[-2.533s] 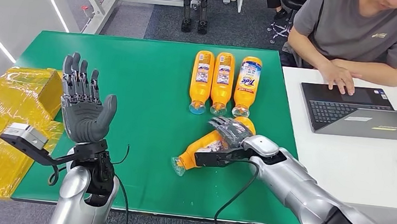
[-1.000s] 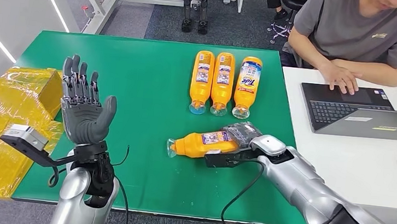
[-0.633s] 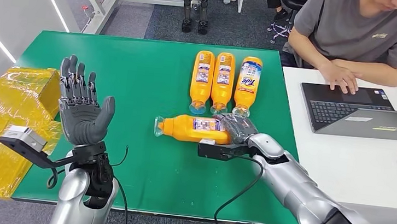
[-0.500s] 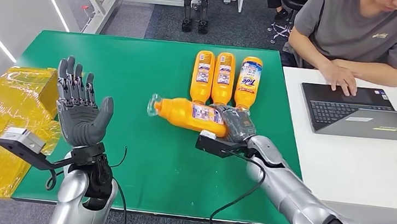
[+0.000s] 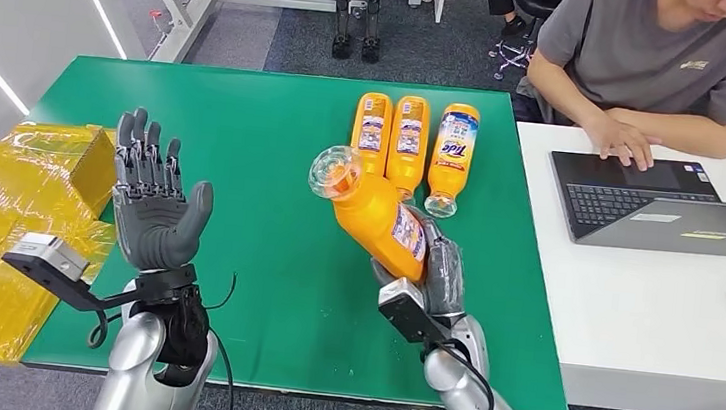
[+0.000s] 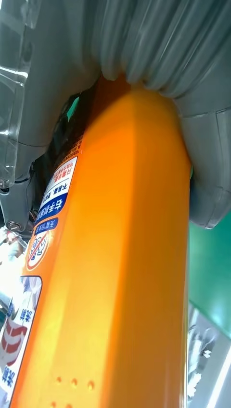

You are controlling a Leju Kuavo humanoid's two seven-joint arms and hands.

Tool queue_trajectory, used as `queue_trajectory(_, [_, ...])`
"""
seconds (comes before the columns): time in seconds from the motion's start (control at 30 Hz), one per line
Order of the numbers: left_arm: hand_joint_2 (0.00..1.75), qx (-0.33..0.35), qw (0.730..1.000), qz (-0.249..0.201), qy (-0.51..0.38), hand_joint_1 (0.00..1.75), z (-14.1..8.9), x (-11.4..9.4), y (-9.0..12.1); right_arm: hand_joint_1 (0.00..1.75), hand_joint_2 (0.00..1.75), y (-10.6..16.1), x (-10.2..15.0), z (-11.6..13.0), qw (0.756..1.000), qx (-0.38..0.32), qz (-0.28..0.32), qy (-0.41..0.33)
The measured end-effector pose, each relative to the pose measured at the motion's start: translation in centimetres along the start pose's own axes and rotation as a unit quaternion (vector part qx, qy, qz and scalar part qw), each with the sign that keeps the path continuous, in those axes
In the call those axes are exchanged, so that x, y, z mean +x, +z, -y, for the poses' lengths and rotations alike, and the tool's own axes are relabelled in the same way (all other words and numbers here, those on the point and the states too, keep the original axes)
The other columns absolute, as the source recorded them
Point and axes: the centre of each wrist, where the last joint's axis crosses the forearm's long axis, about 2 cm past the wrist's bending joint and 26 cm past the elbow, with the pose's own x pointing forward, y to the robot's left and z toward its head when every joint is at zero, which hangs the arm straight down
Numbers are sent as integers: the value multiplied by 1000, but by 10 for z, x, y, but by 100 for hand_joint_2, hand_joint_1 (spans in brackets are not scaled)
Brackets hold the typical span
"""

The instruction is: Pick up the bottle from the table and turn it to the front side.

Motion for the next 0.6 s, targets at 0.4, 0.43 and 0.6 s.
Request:
queue_trajectory(0.4, [175,-53,996,-53,53,0,17,-20,14,175,175,6,27,-6,997,-61,20,-37])
queue_trajectory(0.43, [175,-54,996,-55,54,0,18,-21,15,175,175,6,28,-6,997,-62,21,-38])
queue_trajectory(0.6, [175,-91,990,-73,82,0,28,-27,21,175,175,4,32,-6,997,-62,28,-37])
